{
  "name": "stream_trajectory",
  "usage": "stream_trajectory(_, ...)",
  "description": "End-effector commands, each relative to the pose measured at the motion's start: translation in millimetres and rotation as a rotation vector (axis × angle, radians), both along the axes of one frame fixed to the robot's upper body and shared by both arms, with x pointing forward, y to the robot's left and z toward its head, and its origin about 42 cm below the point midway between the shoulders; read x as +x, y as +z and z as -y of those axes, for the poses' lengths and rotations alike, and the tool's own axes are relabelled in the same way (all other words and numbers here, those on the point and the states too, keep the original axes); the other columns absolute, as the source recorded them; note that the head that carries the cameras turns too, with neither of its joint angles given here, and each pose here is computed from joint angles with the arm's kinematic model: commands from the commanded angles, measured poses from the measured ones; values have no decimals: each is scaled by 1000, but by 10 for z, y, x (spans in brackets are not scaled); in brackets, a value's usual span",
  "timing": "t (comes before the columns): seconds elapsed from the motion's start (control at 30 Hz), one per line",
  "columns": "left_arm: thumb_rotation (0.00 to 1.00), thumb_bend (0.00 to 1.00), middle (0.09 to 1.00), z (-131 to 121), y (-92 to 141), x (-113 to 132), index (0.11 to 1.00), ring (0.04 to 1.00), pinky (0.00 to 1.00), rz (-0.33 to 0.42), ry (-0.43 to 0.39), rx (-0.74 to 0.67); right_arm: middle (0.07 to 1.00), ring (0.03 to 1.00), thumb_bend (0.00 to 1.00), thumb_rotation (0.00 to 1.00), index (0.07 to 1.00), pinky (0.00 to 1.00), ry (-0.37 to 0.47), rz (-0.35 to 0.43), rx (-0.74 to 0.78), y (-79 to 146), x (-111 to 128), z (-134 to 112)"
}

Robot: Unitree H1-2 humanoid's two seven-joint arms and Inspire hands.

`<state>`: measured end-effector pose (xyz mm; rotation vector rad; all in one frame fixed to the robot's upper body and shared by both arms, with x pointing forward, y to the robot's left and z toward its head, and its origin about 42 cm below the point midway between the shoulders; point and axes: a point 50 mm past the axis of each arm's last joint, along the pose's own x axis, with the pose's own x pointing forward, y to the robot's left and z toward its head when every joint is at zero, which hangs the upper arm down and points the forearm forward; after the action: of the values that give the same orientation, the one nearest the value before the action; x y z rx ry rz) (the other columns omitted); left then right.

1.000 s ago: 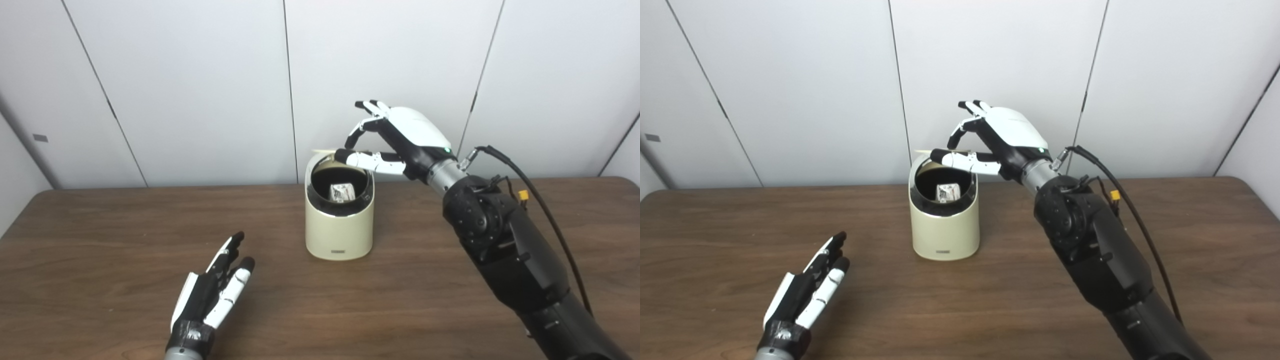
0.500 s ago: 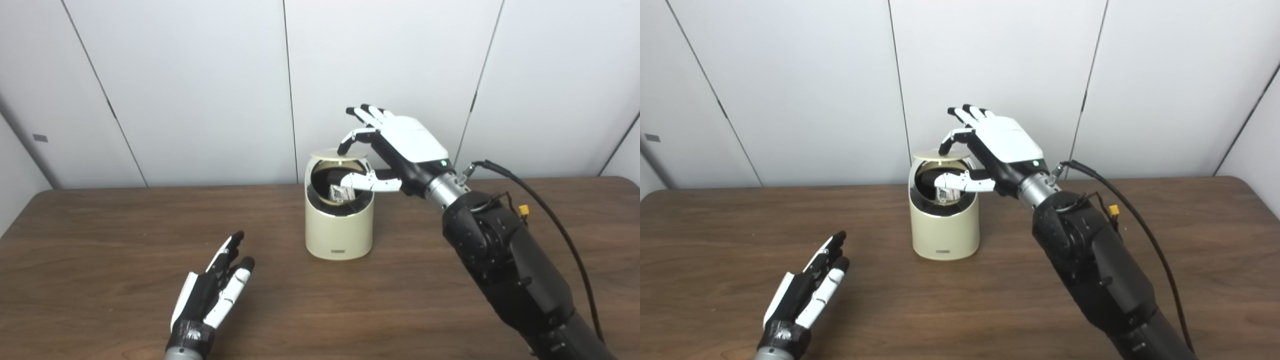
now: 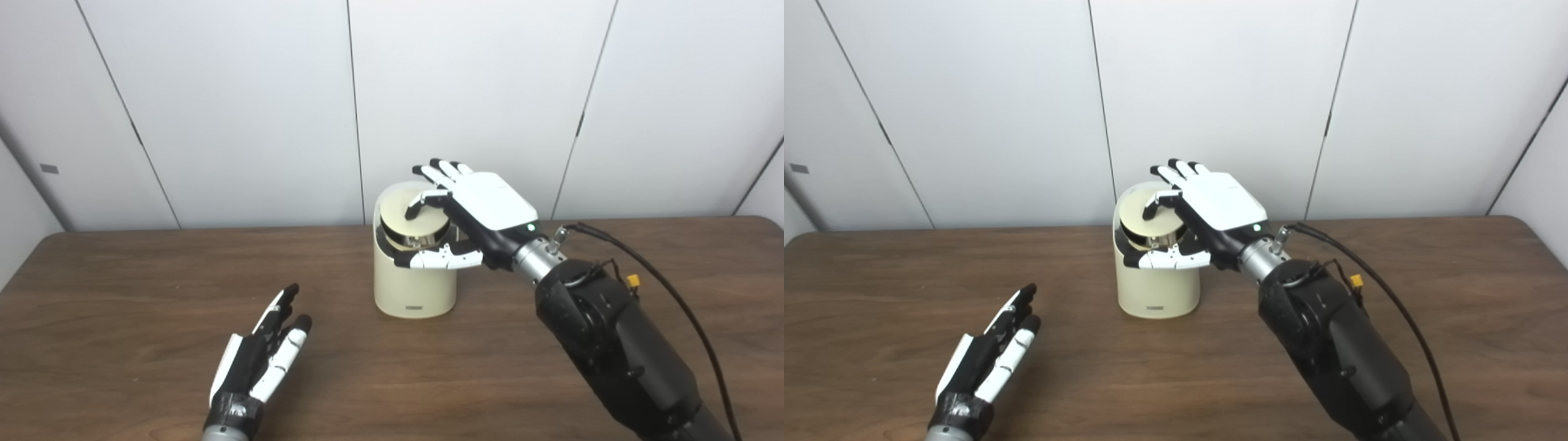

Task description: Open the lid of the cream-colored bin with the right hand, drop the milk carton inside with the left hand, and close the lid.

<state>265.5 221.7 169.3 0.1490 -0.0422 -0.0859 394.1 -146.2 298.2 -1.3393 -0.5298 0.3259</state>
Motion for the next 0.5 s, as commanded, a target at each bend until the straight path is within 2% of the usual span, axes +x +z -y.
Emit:
stream_trajectory(0.0,734,571,1000,-11,117,-8,1000,1000,973,53,11,-3,964,1000,597,935,661,1000,30,74,-30,171,-43,-38)
stream_trajectory(0.1,739,578,1000,-14,120,-12,1000,1000,996,57,9,-7,968,1000,600,943,664,1000,27,66,-46,120,-46,-29)
stream_trajectory(0.23,741,576,1000,-4,130,-21,1000,1000,975,57,11,-15,967,1000,593,966,666,1000,18,62,-60,56,-34,2)
stream_trajectory(0.47,728,541,1000,14,141,-41,1000,1000,993,53,14,-48,965,1000,580,999,663,1000,4,49,-94,-23,-44,68)
